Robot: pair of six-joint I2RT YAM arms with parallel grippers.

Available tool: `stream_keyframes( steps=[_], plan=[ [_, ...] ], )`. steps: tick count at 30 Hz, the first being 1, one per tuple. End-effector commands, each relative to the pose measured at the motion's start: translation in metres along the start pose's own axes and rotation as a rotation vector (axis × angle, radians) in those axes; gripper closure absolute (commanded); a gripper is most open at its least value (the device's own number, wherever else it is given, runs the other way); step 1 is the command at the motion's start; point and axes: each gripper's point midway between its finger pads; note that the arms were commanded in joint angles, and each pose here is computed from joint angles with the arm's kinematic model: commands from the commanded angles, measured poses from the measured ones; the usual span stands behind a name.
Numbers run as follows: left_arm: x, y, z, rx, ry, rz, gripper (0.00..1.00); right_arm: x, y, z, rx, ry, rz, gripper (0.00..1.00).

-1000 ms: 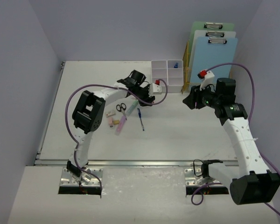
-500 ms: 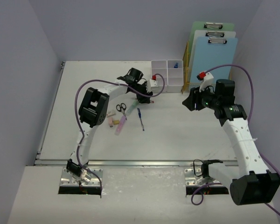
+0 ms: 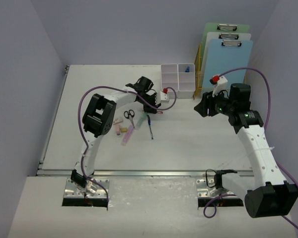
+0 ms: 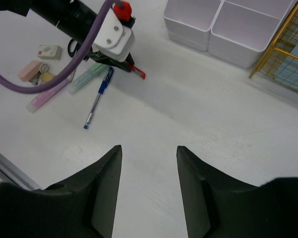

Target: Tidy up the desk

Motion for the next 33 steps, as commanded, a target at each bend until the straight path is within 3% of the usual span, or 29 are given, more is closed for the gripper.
stream_keyframes(
  steps=[1,8,15,19,21,26,29,33],
  plan=[
    [0.002,-0.035,0.0,-0.005,0.102,-0.174,0.97,0.032,0.001,0.006,0.008,-0.074,0.034,0.51],
    [0.035,-0.042,-0.002,0.062,0.019,-0.201,1.0,0.036,0.004,0.006,0.022,-0.087,0.012,0.52],
    [0.133,-0.016,0.065,0.228,-0.358,0.077,1.0,0.053,0.013,0.009,0.048,-0.161,-0.067,0.48],
    [0.157,-0.042,0.096,0.116,-0.51,0.315,1.0,0.058,0.02,0.004,0.1,-0.172,-0.131,0.34],
    [0.176,-0.064,0.127,0.066,-0.614,0.359,1.0,0.063,0.031,0.001,0.177,-0.166,-0.182,0.26],
    [0.187,-0.089,0.161,-0.062,-0.741,0.51,1.0,0.072,0.06,-0.003,0.382,-0.157,-0.278,0.07],
    [0.186,-0.093,0.178,-0.132,-0.799,0.595,1.0,0.077,0.072,-0.009,0.458,-0.154,-0.297,0.07],
    [0.189,-0.096,0.183,-0.213,-0.828,0.668,1.0,0.085,0.081,-0.018,0.488,-0.158,-0.302,0.19]
  ],
)
Point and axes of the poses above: each gripper's point midway between its finger pads, its own z axis back along the fingers, its own y axis along the line the jaws close on, x = y × z, and after that the axes turned 3 degrees about z, right-handed
